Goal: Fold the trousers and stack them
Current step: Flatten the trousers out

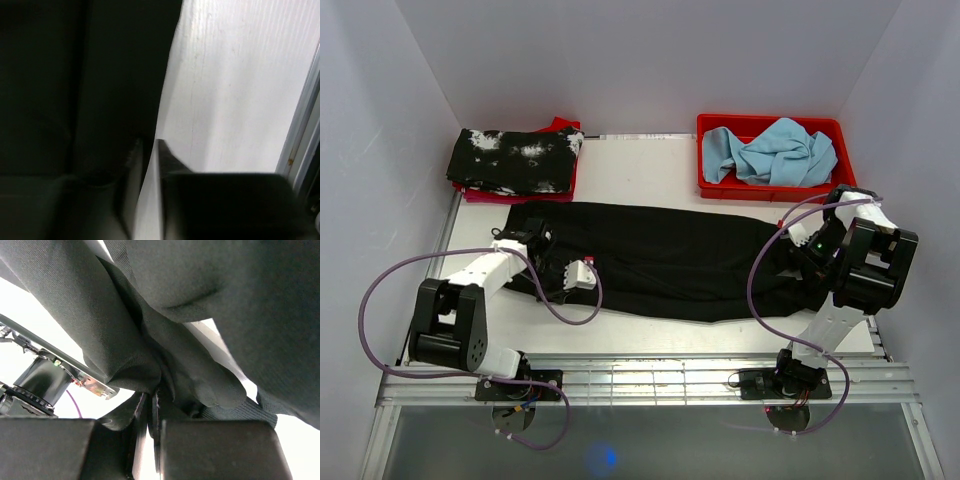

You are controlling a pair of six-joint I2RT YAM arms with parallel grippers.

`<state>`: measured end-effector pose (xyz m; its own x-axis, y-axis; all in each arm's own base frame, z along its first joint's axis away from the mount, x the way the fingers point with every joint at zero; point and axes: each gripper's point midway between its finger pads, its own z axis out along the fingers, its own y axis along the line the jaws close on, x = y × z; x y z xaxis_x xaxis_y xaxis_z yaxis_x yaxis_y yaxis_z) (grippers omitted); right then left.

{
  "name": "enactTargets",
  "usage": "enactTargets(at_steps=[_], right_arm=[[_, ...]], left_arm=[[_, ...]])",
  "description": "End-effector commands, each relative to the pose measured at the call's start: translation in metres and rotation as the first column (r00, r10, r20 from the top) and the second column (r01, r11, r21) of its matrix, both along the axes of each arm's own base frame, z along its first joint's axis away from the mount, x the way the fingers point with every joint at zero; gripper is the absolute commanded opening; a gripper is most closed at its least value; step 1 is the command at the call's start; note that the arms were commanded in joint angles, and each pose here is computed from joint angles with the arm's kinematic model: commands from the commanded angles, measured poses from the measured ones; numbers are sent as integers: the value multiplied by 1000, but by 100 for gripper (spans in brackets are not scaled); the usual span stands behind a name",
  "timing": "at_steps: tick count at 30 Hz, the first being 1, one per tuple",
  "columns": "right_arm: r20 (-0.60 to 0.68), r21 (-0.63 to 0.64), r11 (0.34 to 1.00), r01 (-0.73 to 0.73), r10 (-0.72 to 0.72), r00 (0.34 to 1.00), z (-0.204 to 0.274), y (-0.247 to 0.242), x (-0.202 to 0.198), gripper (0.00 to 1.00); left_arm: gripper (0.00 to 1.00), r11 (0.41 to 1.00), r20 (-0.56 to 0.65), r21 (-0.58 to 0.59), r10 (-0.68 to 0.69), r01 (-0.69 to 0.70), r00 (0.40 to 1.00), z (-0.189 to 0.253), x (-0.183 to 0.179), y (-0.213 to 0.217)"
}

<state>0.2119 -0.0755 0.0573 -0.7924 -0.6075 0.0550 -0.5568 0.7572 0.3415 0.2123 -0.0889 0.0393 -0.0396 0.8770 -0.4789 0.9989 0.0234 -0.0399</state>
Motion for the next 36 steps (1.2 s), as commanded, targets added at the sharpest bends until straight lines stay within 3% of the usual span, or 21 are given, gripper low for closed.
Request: enactTargets(at_steps=[1, 4, 6, 11, 16, 17, 18, 20, 23, 25, 32, 34, 35, 36], right_arm=[[-25, 11, 1000, 7, -7, 1000, 5, 6, -5, 10], [-38, -10, 1000, -10, 9, 999, 5, 3, -12, 11], [-48, -19, 1000, -21, 20, 999, 5, 1, -17, 11], [-59, -86, 993, -80, 75, 995, 8, -12, -26, 12], [-79, -107, 986, -126, 118, 990, 9, -18, -36, 12], [-86, -104, 987, -119, 110, 990, 8, -17, -36, 12], [-86, -99, 988, -115, 107, 991, 7, -15, -35, 12], [-84, -85, 992, -94, 87, 993, 6, -13, -32, 13], [-77, -71, 994, -79, 73, 994, 5, -10, -28, 13], [-74, -68, 995, -72, 67, 995, 5, -9, -26, 13], [-92, -62, 996, -58, 52, 994, 1, -9, -25, 13], [-97, -61, 996, -58, 52, 994, 0, -8, -25, 13], [-97, -61, 996, -58, 52, 994, 0, -8, -24, 13], [-98, -61, 997, -57, 50, 994, -1, -9, -24, 13]], left_arm=[[23, 997, 18, 43, -61, 61, 998, -11, -3, 7], [6, 995, 9, 41, -88, 87, 996, -9, -9, 7], [0, 994, -18, 26, -105, 105, 994, -1, -15, 5], [0, 992, -82, -60, -114, 110, 990, 30, -33, -7], [0, 991, 8, -119, -67, 67, 998, 55, -22, -17], [5, 991, 87, -125, -44, 55, 995, 55, -5, -20], [25, 991, 119, -122, -32, 46, 992, 54, 0, -19], [39, 993, 175, -114, -12, 32, 985, 47, 8, -18], [64, 994, 162, -113, 8, 11, 987, 36, 11, -19], [66, 993, 140, -121, 6, 11, 990, 32, 10, -23], [65, 997, 94, -68, -17, 23, 995, -1, 13, -26], [57, 998, 68, -38, -39, 42, 997, -12, 8, -21], [42, 998, 61, -31, -51, 53, 997, -14, 5, -19], [35, 997, 57, -29, -65, 67, 996, -14, 3, -19]])
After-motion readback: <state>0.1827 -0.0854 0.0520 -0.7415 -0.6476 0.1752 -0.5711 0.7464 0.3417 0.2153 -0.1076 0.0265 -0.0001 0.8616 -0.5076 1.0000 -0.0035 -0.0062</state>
